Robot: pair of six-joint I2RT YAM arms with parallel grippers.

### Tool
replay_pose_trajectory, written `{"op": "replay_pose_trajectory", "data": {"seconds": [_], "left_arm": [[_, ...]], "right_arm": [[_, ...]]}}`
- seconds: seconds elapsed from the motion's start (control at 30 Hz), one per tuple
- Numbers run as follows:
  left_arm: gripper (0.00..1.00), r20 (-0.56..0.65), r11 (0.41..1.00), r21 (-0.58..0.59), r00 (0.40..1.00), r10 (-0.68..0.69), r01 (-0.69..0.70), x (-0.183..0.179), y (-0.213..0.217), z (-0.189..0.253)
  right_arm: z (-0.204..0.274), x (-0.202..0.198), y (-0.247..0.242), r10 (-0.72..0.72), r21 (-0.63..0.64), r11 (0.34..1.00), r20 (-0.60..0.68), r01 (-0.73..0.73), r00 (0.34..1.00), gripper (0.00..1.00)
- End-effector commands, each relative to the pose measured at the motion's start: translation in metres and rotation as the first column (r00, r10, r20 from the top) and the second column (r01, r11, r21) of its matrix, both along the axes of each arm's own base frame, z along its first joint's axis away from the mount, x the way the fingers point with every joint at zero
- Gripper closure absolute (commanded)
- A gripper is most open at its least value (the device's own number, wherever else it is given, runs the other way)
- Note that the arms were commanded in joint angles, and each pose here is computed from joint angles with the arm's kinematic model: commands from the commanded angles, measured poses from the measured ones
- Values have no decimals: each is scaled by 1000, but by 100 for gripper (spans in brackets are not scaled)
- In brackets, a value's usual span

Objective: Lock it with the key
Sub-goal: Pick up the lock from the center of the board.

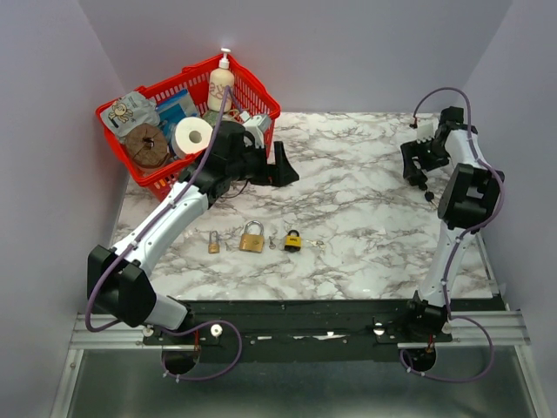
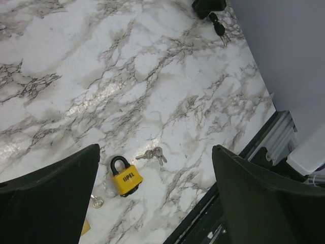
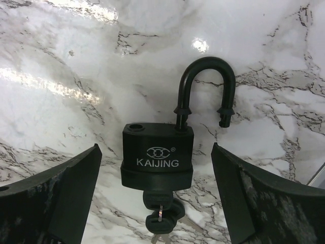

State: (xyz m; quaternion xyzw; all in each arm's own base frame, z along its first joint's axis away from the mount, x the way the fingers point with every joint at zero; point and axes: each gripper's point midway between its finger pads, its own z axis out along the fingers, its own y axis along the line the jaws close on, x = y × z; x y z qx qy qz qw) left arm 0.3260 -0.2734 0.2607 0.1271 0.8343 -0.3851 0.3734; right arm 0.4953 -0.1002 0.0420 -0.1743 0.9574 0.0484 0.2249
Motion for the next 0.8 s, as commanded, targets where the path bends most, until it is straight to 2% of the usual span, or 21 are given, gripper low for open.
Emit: {"op": "replay_pose_trajectory", "data": {"seconds": [0.0,0.33,0.4,0.43,0.47,0.53,0.57,0.6,0.67,0.7,0.77], "left_arm": [[1,-10,1000,-12,1000,11,-11,5,0,2],[1,-26,999,-17,999,44,-45,8,12,0],[1,-29,998,-26,998,48,-49,9,13,1],[1,-31,999,-26,998,47,-48,8,13,0],[1,-31,999,-26,998,47,-48,8,13,-1],[1,-37,998,-25,998,56,-57,9,15,-2],[1,-36,998,-25,998,58,-59,9,15,-2],[1,-36,998,-25,998,59,-60,8,16,-2],[1,-36,998,-24,997,63,-64,7,18,-2],[1,-35,997,-25,997,65,-66,8,18,-2],[1,-29,997,-27,997,67,-68,5,19,0]], "right_arm": [[-12,-5,-3,-19,-38,999,-93,16,996,5],[-18,-27,0,-48,-32,999,-214,42,976,8],[-19,-29,-1,-40,-30,999,-217,34,975,12],[-19,-28,0,-34,-30,999,-212,28,977,15],[-16,-28,1,-23,-36,999,-206,16,978,26],[-18,-29,5,4,-54,998,-201,-15,980,37],[-7,-28,7,36,-73,996,-169,-49,985,48],[-20,-45,15,61,-67,995,-211,-77,976,51],[-17,-43,34,136,-100,983,-168,-154,976,61],[-6,-46,43,160,-108,979,-139,-175,977,64],[-12,-64,76,242,-87,963,-140,-256,960,66]]}}
